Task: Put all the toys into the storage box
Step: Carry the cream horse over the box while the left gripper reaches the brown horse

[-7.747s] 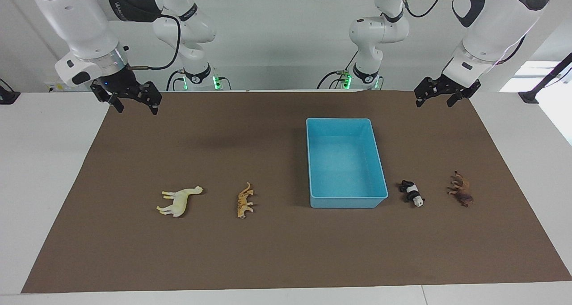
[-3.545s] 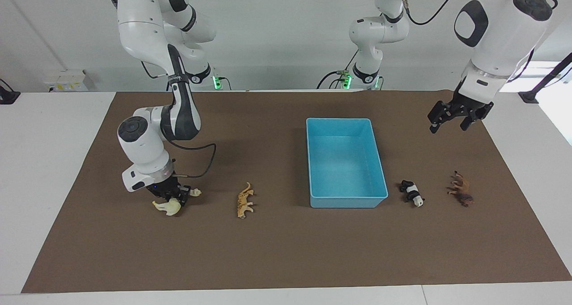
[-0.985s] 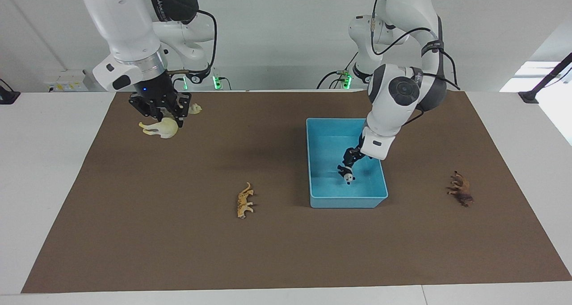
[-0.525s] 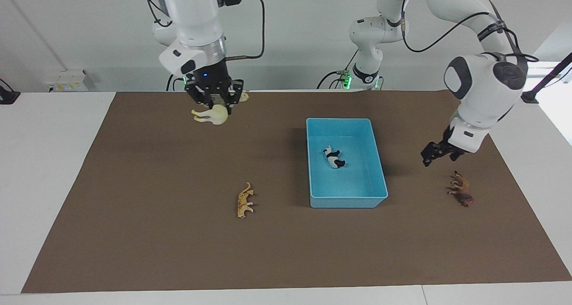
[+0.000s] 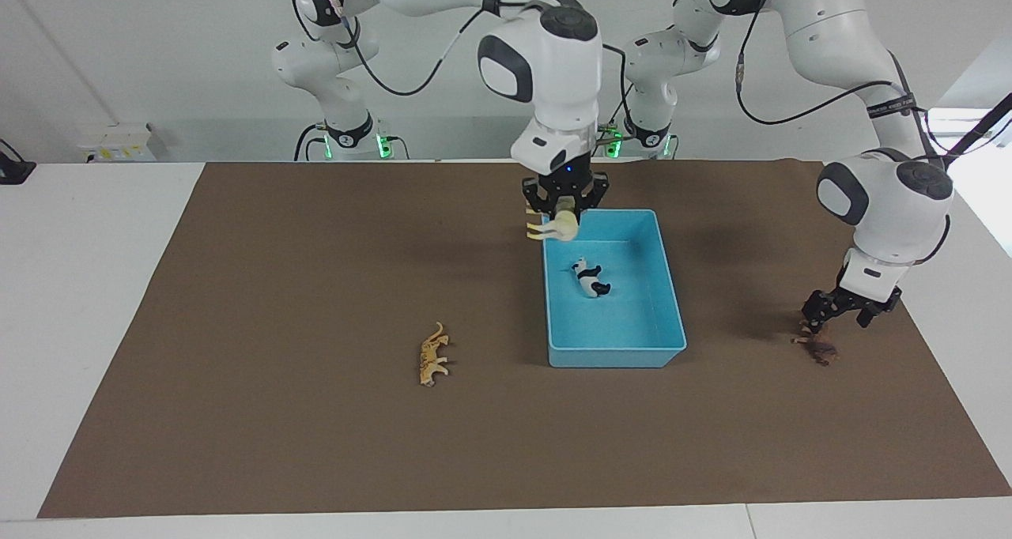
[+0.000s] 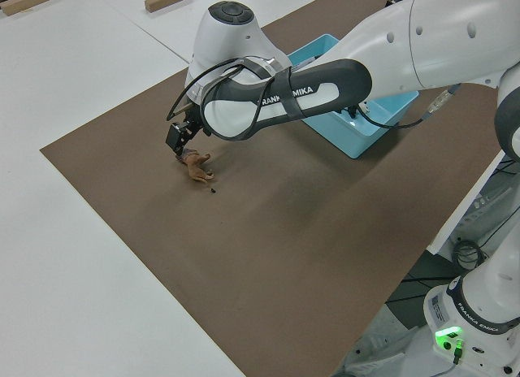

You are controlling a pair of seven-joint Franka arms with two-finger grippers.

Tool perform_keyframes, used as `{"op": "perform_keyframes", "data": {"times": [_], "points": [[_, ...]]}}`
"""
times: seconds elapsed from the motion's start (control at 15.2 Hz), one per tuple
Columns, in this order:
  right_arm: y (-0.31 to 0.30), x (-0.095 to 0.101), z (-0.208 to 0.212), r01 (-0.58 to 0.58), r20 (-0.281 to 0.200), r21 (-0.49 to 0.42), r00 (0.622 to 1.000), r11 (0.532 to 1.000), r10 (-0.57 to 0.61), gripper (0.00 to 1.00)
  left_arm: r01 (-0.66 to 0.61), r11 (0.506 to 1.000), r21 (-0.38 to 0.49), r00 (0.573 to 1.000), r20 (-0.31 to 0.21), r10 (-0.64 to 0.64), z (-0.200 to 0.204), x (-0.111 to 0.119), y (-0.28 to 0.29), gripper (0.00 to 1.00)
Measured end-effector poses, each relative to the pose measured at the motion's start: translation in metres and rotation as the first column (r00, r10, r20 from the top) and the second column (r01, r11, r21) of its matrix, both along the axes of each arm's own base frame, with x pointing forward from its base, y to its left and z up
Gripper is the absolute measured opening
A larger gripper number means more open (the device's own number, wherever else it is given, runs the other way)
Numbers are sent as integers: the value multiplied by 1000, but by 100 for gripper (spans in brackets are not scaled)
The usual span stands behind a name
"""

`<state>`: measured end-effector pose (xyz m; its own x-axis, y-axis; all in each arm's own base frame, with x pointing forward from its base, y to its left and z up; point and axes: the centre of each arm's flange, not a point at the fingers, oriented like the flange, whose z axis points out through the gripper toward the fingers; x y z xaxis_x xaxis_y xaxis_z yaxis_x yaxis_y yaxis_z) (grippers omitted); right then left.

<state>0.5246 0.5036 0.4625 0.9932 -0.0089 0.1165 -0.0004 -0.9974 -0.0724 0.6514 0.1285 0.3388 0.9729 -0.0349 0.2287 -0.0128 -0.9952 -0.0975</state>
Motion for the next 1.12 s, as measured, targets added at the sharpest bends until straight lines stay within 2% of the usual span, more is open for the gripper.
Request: {"op": "perform_keyframes", "data": {"times": [0.13,0.2,0.33,0.39,0.59,0.72,0.85,0.92,1.12], "points": [[27,-1,-52,-8,27,-5,1000,1000,8,41,-23,1000,-8,999,26,23,-13,5,0,100],[34,-3,-68,-8,23,-8,1000,1000,9,41,-34,999,-12,999,32,34,-19,6,0,100],[37,-4,-73,26,14,-5,1000,1000,-26,41,-47,999,-16,998,34,47,-27,7,2,100],[38,-6,-69,60,5,-11,998,998,-60,47,-51,999,-17,998,34,52,-31,7,3,100],[36,-12,-50,125,-30,-56,991,991,-127,76,-59,998,-21,998,35,60,-42,8,5,100],[26,-8,-26,150,-35,-75,988,986,-153,98,-87,996,-29,996,33,88,-45,7,5,81],[6,5,1,184,-20,-69,982,980,-186,100,-124,991,-40,992,32,125,-45,7,5,55],[-13,19,14,195,-11,-65,980,979,-196,100,-140,989,-45,989,32,141,-45,8,4,44],[-90,75,23,172,-6,-79,985,982,-173,100,-175,983,-52,985,-3,175,-34,14,1,42]]}}
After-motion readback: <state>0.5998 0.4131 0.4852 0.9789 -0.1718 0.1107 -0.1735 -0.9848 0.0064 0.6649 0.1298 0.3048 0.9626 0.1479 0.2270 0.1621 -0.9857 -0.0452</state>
